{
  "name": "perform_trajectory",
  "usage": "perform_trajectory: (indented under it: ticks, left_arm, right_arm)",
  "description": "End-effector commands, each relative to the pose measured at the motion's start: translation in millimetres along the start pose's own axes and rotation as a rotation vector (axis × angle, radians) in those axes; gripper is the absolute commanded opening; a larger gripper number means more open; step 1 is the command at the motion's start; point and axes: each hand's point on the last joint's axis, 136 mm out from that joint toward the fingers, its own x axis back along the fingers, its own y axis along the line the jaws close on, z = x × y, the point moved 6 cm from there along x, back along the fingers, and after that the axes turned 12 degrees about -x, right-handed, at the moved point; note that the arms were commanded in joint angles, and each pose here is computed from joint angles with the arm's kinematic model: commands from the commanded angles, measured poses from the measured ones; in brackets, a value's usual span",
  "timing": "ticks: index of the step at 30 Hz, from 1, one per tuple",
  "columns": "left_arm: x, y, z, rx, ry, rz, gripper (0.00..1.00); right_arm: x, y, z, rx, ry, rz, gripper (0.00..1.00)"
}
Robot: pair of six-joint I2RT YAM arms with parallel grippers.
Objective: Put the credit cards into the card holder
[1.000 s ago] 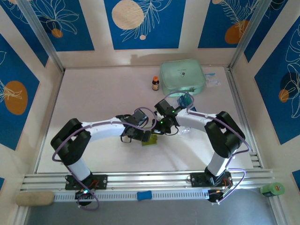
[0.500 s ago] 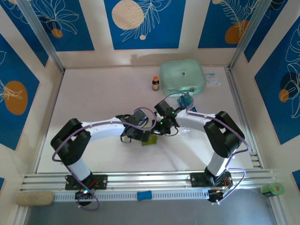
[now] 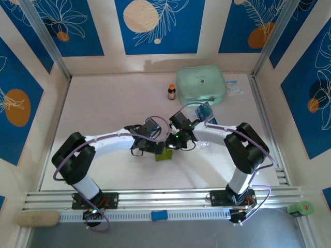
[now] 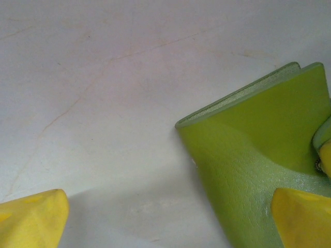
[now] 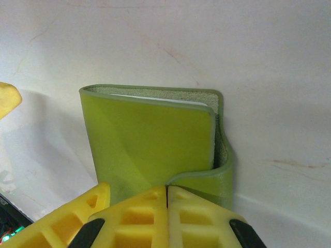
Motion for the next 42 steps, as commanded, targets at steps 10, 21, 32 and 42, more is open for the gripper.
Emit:
perform_trajectory:
  ticks: [10,21,32,42]
  left_arm:
    - [-24,11,29,0.018,0.079,-0.042,1.0]
    - [-26,10,30,0.022,0.078,-0.031,1.0]
    - [-24,9,27,0.022,0.07,-0.025,1.0]
    - [8,2,-3,0.028,-0.031,0.009,1.0]
  right_arm:
    - [-11,-11,20,0.025,0.085,0.095,0.0]
    - [-29,-34,32,0.029,0.105,0.243,0.0]
    - [-16,-25,37,0.023,0.104,0.187,0.0]
    - [40,17,25,0.031,0.015,0.012,0.29]
